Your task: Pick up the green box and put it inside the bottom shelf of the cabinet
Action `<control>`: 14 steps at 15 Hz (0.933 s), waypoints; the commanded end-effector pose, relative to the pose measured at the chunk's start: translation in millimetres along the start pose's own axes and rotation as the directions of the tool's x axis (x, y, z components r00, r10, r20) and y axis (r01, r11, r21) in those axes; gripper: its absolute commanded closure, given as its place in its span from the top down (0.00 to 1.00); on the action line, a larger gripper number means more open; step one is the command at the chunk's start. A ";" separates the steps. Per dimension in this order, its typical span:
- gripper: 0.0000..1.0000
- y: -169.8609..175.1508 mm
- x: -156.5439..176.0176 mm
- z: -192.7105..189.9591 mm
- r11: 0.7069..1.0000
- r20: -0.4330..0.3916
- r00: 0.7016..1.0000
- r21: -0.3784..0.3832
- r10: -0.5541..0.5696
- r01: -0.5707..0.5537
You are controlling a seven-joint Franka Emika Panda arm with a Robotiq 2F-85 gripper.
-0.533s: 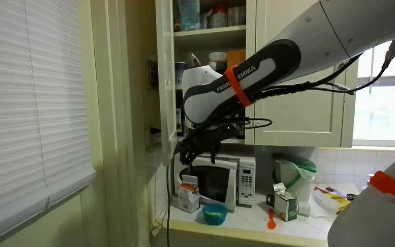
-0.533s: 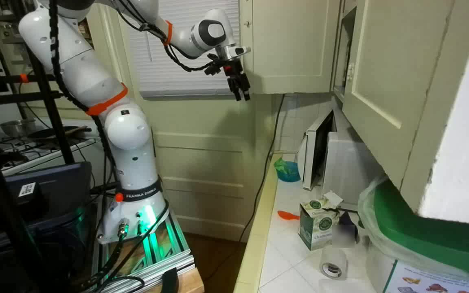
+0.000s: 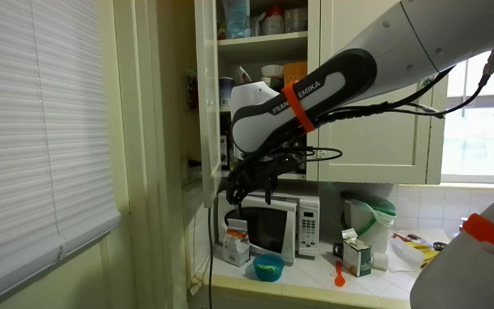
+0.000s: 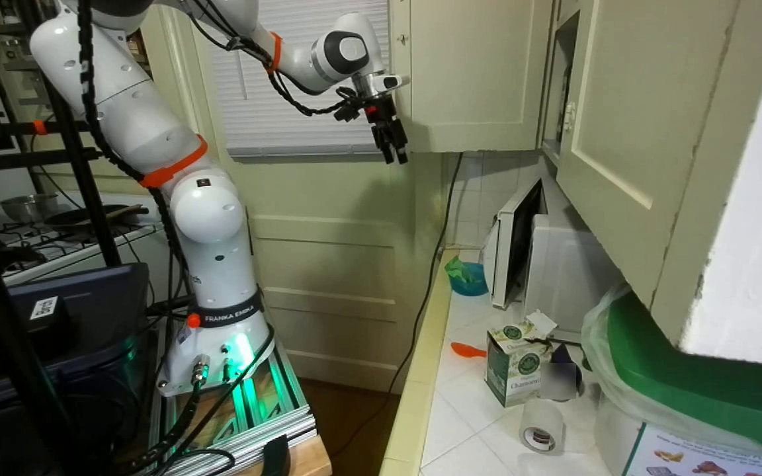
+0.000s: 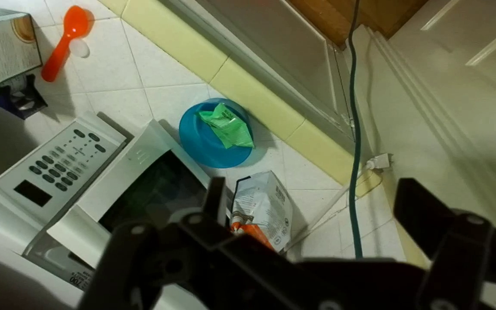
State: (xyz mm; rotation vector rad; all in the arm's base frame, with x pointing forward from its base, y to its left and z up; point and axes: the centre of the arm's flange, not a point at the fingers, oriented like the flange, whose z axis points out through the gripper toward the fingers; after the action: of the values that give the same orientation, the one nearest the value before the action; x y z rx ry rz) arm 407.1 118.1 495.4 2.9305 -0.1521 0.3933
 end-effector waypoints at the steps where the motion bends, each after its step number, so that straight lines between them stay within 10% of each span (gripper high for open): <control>1: 1.00 48.2 -14.1 9.4 0.981 0.026 0.981 0.016 0.193 -0.194; 9: 1.00 211.4 -85.0 63.9 0.816 0.136 0.810 0.023 0.570 -0.578; 10: 1.00 181.7 -58.2 61.5 0.863 0.146 0.853 -0.007 0.501 -0.505; 14: 1.00 187.7 -60.7 60.5 0.865 0.139 0.856 -0.011 0.499 -0.502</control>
State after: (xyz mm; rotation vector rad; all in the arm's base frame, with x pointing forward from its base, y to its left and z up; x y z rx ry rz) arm 340.7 -72.3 452.5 2.9057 -0.9509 0.2564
